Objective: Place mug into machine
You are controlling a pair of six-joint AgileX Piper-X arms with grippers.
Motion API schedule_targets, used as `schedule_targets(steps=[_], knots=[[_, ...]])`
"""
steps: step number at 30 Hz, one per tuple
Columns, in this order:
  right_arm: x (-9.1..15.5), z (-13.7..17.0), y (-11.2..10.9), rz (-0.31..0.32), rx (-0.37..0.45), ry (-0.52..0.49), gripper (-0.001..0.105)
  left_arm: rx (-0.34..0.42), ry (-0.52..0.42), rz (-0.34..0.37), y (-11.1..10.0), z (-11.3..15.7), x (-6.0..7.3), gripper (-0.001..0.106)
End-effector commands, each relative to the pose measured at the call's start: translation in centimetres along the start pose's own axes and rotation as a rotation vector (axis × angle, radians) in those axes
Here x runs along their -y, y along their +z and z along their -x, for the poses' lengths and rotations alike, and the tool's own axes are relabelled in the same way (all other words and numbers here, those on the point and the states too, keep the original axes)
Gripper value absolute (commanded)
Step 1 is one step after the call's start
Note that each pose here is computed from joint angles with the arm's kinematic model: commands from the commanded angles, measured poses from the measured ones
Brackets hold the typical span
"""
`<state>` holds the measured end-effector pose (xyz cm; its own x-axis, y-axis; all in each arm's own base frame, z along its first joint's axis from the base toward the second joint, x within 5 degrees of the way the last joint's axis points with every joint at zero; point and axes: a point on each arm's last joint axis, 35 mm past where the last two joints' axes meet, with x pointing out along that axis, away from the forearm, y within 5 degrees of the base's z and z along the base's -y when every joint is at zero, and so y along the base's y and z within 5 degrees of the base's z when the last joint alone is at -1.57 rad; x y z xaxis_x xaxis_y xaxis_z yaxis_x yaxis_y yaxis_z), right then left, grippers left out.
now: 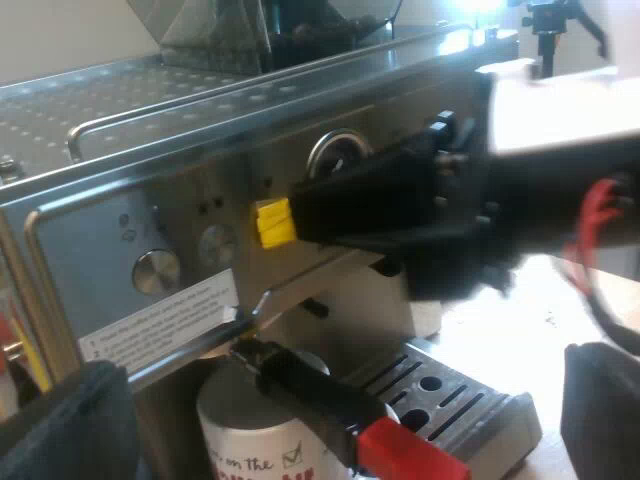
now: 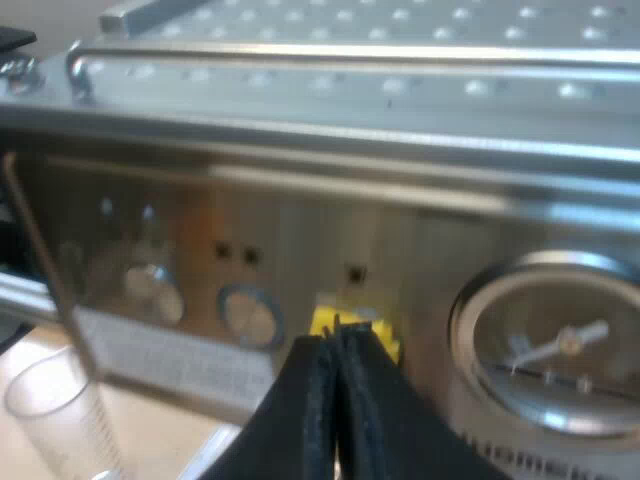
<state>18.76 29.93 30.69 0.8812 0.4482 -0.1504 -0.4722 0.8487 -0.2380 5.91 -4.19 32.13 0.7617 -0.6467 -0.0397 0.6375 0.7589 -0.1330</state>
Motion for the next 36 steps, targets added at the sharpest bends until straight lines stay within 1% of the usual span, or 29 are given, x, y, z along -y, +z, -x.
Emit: schedule_targets(steps=[1, 9, 13, 14, 19, 23, 24, 25, 26, 28, 29, 30, 31, 32, 34, 35, 36], knots=[[0.7, -0.8, 0.4, 0.003, 0.012, -0.019, 0.000, 0.016, -0.014, 0.007, 0.3, 0.2, 0.1, 0.087], [2.4, -2.0, -0.2, 0.000, -0.014, -0.088, 0.000, 0.016, -0.014, 0.007, 0.3, 0.2, 0.1, 0.087], [3.2, -2.4, -0.4, -0.002, -0.025, -0.139, 0.000, 0.016, -0.014, 0.007, 0.3, 0.2, 0.1, 0.087], [3.8, -2.6, -0.5, -0.004, -0.029, -0.159, 0.000, 0.016, -0.014, 0.007, 0.3, 0.2, 0.1, 0.087], [4.0, -2.6, -0.5, -0.005, -0.031, -0.162, 0.000, 0.016, -0.014, 0.007, 0.3, 0.2, 0.1, 0.087], [3.5, -2.1, -0.4, 0.010, -0.045, -0.140, 0.000, 0.022, -0.015, 0.006, 0.4, 0.2, 0.1, 0.087], [2.9, -1.2, -0.2, 0.037, -0.074, -0.109, 0.000, 0.024, -0.015, 0.005, 0.4, 0.2, 0.1, 0.087], [2.5, -0.6, -0.1, 0.050, -0.087, -0.083, 0.004, 0.027, -0.015, 0.005, 0.5, 0.2, 0.2, 0.087], [2.0, 0.1, 0.1, 0.065, -0.097, -0.038, 0.012, 0.031, -0.016, 0.004, 0.5, 0.2, 0.2, 0.087], [1.6, 0.8, 0.3, 0.074, -0.106, 0.010, 0.024, 0.035, -0.016, 0.003, 0.6, 0.2, 0.2, 0.087], [1.6, 0.8, 0.3, 0.074, -0.106, 0.010, 0.024, 0.035, -0.016, 0.003, 0.6, 0.2, 0.2, 0.087], [1.5, 0.9, 0.3, 0.076, -0.107, 0.018, 0.026, 0.035, -0.016, 0.003, 0.6, 0.2, 0.2, 0.087], [1.3, 1.4, 0.5, 0.080, -0.106, 0.047, 0.036, 0.035, -0.016, 0.003, 0.6, 0.2, 0.2, 0.087], [0.9, 2.1, 0.6, 0.094, -0.115, 0.082, 0.051, 0.035, -0.016, 0.003, 0.6, 0.2, 0.2, 0.087], [0.6, 3.2, 1.0, 0.107, -0.117, 0.109, 0.070, 0.035, -0.016, 0.003, 0.6, 0.2, 0.2, 0.087], [0.5, 4.2, 1.3, 0.123, -0.127, 0.133, 0.086, 0.039, -0.012, 0.019, 1.1, 0.4, 0.2, 0.087], [0.5, 4.7, 1.5, 0.130, -0.131, 0.142, 0.090, 0.052, 0.006, 0.060, 2.1, 0.3, 0.3, 0.087]])
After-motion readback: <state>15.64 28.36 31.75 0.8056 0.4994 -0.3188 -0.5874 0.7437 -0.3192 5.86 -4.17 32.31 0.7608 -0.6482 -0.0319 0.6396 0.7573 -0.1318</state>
